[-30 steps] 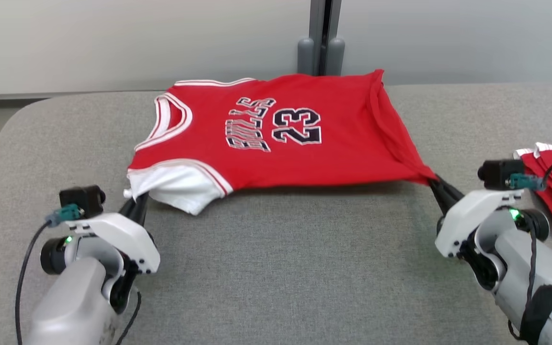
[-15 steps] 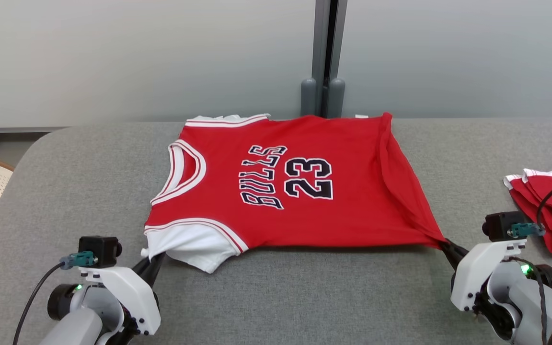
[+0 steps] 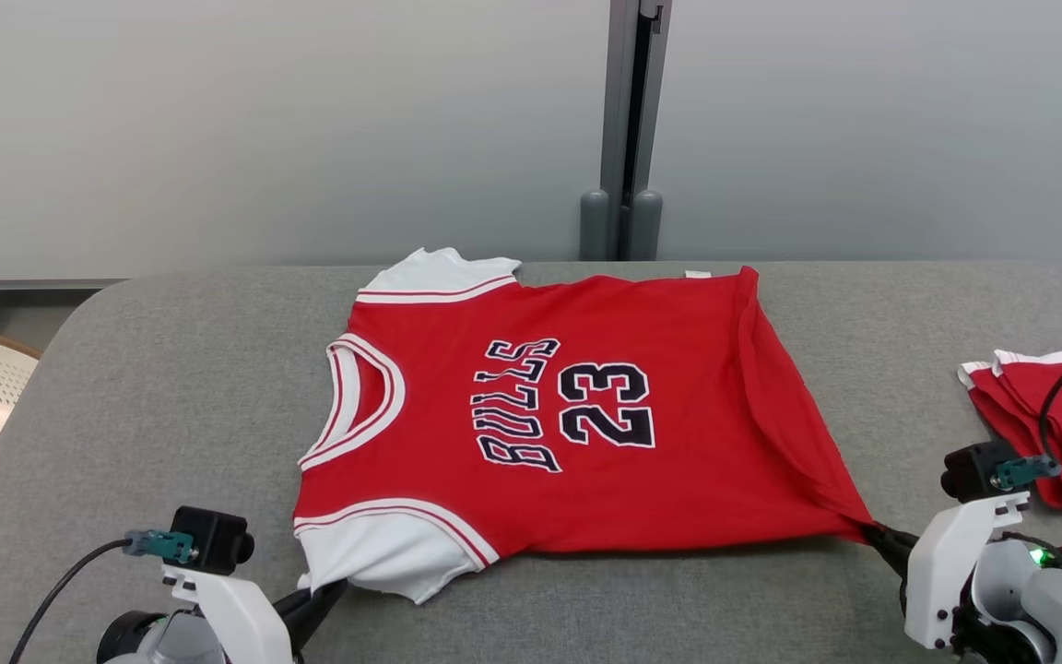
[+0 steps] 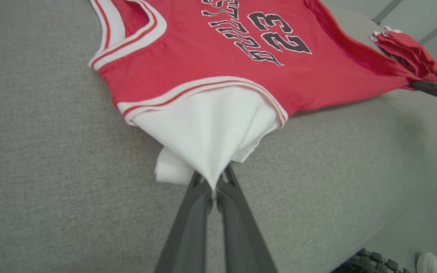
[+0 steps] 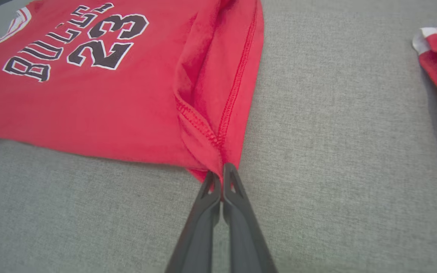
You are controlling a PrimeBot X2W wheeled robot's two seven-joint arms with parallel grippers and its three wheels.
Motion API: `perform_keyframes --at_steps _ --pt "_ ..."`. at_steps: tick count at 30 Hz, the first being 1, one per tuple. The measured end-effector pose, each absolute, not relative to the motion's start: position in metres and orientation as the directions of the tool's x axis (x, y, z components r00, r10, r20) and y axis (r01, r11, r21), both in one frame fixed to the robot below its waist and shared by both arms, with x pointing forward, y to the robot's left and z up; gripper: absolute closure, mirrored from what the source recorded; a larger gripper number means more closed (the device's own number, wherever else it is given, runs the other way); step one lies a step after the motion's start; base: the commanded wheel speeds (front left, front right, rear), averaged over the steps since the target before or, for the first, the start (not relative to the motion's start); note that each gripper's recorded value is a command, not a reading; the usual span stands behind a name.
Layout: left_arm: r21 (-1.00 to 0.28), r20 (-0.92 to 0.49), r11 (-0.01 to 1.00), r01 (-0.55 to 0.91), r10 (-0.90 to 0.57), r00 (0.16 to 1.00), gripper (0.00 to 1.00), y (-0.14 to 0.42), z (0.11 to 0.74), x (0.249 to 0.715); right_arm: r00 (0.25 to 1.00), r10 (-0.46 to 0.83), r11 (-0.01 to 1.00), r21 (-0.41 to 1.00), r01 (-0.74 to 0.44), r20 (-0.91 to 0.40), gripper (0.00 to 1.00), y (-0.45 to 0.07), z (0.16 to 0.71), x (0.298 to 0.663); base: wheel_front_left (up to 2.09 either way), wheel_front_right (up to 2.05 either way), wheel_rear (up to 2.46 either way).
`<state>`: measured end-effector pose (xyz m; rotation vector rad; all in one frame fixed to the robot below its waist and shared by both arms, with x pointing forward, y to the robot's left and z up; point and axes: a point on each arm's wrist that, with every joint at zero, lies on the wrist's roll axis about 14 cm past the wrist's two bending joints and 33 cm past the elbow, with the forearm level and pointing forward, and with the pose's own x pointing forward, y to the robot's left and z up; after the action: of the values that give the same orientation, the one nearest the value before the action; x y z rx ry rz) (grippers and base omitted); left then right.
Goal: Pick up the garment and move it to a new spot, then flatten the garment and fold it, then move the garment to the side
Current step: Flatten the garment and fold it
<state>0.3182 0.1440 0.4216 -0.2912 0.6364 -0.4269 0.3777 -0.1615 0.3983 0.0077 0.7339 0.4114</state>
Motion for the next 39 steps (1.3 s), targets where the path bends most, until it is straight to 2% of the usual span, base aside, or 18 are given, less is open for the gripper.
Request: perform_keyframes --at_steps 8,18,21,25,31,35,39 --pt "-0.496 -0.544 0.815 0.301 -0.561 0.623 1.00 0.136 0.429 0.289 0.540 0.437 0.885 0.239 -0.399 -0.719 1.00 -0.159 0.400 0.341 0.00 0.00 0.00" --pt "-0.553 -0.589 0.783 0.286 -0.610 0.530 1.00 0.142 0.443 0.265 0.453 0.427 0.873 0.226 -0.433 -0.782 1.00 -0.181 0.404 0.312 0.00 0.00 0.00" --pt "-0.607 -0.596 0.747 0.271 -0.653 0.468 1.00 0.134 0.448 0.250 0.411 0.434 0.867 0.247 -0.433 -0.802 1.00 -0.183 0.404 0.301 0.00 0.00 0.00" --pt "-0.602 -0.609 0.749 0.278 -0.655 0.447 1.00 0.134 0.453 0.249 0.394 0.441 0.863 0.259 -0.434 -0.807 1.00 -0.184 0.407 0.299 0.00 0.00 0.00" --pt "-0.571 -0.628 0.765 0.299 -0.641 0.441 1.00 0.131 0.457 0.261 0.425 0.429 0.866 0.230 -0.443 -0.797 1.00 -0.189 0.418 0.319 0.00 0.00 0.00" --pt "-0.556 -0.663 0.774 0.304 -0.633 0.399 1.00 0.130 0.455 0.266 0.436 0.431 0.867 0.228 -0.443 -0.790 1.00 -0.188 0.423 0.330 0.00 0.00 0.00" --pt "-0.537 -0.675 0.788 0.300 -0.615 0.408 1.00 0.133 0.459 0.286 0.446 0.437 0.865 0.230 -0.446 -0.781 1.00 -0.186 0.427 0.342 0.00 0.00 0.00"
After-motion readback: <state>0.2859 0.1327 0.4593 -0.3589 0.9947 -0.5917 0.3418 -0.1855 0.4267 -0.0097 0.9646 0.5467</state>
